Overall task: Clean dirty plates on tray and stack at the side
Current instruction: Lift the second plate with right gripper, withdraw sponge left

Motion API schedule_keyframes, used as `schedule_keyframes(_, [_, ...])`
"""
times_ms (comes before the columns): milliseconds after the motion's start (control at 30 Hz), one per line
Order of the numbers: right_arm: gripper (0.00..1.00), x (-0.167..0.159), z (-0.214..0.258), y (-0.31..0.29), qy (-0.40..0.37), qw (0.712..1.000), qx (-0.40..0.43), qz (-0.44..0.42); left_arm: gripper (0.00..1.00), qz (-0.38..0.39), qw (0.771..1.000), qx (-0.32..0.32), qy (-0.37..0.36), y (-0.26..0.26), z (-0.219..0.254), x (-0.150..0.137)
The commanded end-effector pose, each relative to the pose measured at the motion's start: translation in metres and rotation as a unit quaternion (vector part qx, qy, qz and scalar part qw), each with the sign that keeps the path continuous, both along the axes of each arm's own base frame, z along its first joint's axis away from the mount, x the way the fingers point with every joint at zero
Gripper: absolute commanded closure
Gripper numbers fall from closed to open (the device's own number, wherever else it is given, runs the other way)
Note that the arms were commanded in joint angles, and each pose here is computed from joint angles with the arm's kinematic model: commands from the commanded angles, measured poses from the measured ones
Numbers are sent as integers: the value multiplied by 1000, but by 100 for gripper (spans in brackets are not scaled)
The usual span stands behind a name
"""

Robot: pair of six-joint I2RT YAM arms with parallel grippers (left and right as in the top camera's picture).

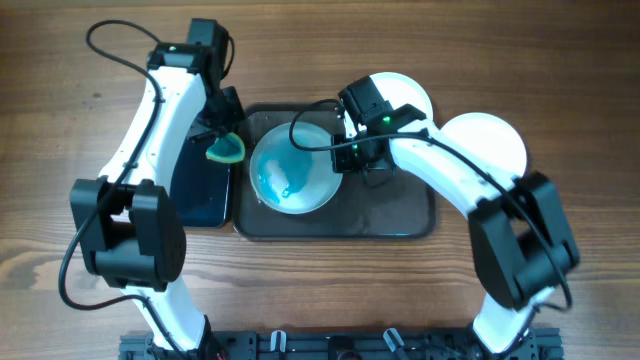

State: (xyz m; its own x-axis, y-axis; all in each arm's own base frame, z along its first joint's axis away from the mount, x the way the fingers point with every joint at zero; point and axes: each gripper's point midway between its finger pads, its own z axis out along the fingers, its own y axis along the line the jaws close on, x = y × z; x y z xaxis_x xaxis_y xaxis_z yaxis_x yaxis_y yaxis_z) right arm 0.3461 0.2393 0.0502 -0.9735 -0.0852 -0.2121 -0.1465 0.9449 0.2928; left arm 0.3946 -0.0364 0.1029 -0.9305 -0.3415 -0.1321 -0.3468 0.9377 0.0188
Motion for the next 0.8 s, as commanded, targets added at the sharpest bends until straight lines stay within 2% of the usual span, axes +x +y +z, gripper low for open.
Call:
schedule_keyframes(0, [96,13,43,-27,-109,987,-113,-16,96,21,1000,-8,-21,8,13,5])
schedule_keyframes(133, [96,8,73,-48,-178,960,-214,-28,96,23,999,-8,-21,10,13,5])
schedule_keyframes(333, [96,-1,135,-59,-294,908,-296,-44,96,23,999,-8,-21,10,13,5])
schedule_keyframes(567, [96,-23,220,-65,-434,814,-382,-56,96,23,999,-8,-21,10,13,5])
schedule_keyframes(633, [96,-34,249,-69,-477,776,-405,-81,96,23,999,-8,-21,10,13,5])
schedule_keyframes(767, [96,-43,267,-65,-499,745,-438,-60,96,23,999,-8,-21,10,13,5])
